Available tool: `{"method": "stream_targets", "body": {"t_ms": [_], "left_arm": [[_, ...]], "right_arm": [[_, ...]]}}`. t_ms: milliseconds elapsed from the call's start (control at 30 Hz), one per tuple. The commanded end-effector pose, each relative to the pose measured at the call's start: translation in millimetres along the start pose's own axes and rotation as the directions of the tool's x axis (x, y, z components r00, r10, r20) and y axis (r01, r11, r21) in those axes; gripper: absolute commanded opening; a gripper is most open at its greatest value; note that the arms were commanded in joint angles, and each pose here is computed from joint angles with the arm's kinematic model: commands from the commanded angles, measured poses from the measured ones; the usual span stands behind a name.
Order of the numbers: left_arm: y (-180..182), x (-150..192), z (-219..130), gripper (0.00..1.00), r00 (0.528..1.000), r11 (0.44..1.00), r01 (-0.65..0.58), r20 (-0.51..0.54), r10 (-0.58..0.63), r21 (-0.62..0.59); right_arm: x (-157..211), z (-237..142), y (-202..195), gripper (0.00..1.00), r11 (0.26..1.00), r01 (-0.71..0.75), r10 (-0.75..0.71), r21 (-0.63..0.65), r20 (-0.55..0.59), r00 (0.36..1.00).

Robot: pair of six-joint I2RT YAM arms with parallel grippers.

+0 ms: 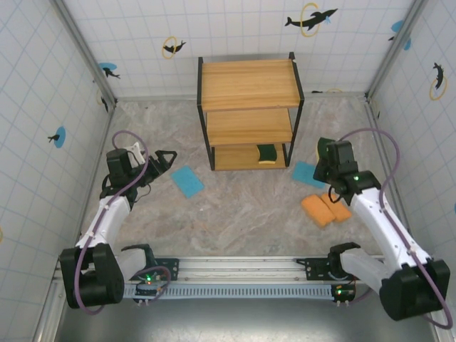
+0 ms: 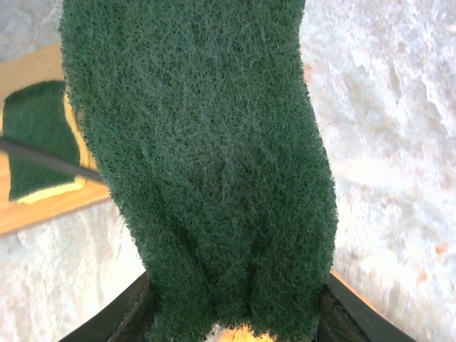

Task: Place and organize the cleaning sponges onto the shelf

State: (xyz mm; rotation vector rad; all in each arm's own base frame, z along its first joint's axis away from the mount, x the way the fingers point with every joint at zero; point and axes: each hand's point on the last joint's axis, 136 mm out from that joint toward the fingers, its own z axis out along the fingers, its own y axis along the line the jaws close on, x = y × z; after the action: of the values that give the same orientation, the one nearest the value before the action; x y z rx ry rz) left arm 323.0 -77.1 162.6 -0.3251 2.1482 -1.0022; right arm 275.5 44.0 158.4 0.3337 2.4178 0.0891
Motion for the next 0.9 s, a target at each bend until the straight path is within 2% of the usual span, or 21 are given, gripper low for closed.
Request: {"method": "stream_targets", "body": {"t_ms": [0,233,367,567,867], "left_arm": [[-4.0,-1.9,-4.4,0.98,1.0,1.0,-0.017,0.004,0.017,0.006],[-5.7,-1.5,-4.2,0.98,1.0,1.0,-0.015,0.002,0.015,0.011],[-7.2,-3.1,-6.0,0.98,1.0,1.0,-0.019,0.006,0.019,0.01],[-10.1,-3.4,-8.0,0.97,1.0,1.0,-0.024,0.001,0.024,0.011],[-12.4,-3.1,-10.7,0.98,1.0,1.0,-0.025,0.001,0.025,0.01]], "right_arm": [[35.7,-11.2,-10.7,0.49,0.998,-0.026,0.03,0.052,-0.06,0.998],[83.8,-14.5,14.9,0.48,0.999,0.003,-0.005,-0.042,-0.051,0.999],[103.3,-11.5,39.1,0.48,0.993,0.029,-0.028,-0.114,0.015,1.0],[114.5,-10.6,80.7,0.48,0.975,0.115,-0.09,-0.19,0.136,0.987],[122.8,11.3,133.2,0.48,0.955,0.219,-0.189,-0.2,0.158,0.969]]}}
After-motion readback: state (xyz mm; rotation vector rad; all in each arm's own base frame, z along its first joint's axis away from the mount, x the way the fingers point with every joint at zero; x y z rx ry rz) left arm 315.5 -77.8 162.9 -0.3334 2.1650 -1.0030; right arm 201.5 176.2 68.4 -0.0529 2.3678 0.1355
